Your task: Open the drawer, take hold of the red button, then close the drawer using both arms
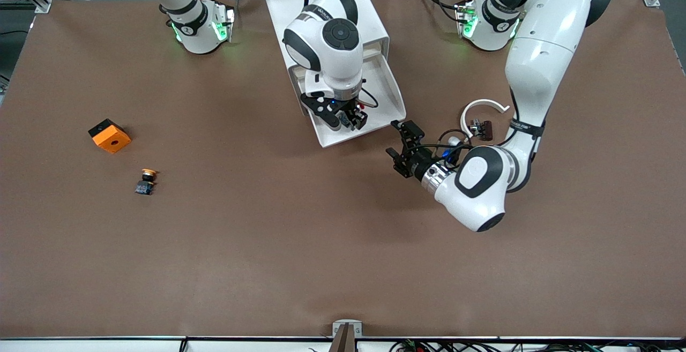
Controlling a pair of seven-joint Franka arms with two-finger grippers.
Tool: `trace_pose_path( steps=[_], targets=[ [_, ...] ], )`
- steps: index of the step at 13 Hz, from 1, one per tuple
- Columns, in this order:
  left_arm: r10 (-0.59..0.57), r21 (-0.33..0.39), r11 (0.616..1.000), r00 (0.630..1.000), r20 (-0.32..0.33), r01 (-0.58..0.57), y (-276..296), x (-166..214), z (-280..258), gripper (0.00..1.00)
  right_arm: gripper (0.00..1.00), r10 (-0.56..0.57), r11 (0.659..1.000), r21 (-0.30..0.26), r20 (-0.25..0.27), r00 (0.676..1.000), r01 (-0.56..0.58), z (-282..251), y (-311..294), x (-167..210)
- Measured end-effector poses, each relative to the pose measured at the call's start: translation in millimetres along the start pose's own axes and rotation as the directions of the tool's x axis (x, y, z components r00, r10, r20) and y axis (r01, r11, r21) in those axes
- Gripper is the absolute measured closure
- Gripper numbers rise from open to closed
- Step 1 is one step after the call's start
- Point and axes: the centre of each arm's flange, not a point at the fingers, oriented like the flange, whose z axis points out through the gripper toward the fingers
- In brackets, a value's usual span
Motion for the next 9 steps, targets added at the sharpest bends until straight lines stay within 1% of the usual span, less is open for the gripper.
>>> trace_pose_path(
  steps=[1,2,3,4,5,8,9],
  targets=[
    [0.045,-0.021,0.999,0.999,-0.013,-0.045,-5,-3,-7,0.0,0.31,-0.002,1.0,-0.001,0.0,1.0,0.002,4,0,-1],
    [0.09,-0.038,0.995,0.995,-0.03,-0.091,-11,-6,-13,0.0,0.37,-0.003,1.0,0.0,0.0,1.0,0.003,5,-1,-2],
    [0.132,-0.05,0.99,0.99,-0.049,-0.134,-16,-7,-16,0.0,0.37,-0.003,1.0,0.002,0.0,1.0,0.003,4,-1,-2],
    [0.169,-0.061,0.983,0.983,-0.071,-0.173,-19,-7,-20,0.0,0.47,-0.004,1.0,0.004,0.0,1.0,0.004,3,-2,-2],
    [0.208,-0.069,0.974,0.974,-0.091,-0.215,-22,-7,-24,0.0,0.59,-0.004,1.0,0.008,0.001,1.0,0.004,1,-3,-3],
    [0.33,-0.09,0.933,0.929,-0.166,-0.348,-23,5,-39,0.0,0.58,-0.003,1.0,0.024,0.001,1.0,0.003,-8,-8,-1],
    [0.369,-0.095,0.915,0.908,-0.201,-0.393,-22,10,-45,0.0,0.58,-0.003,1.0,0.018,0.001,1.0,0.003,-13,-10,5]
  ],
)
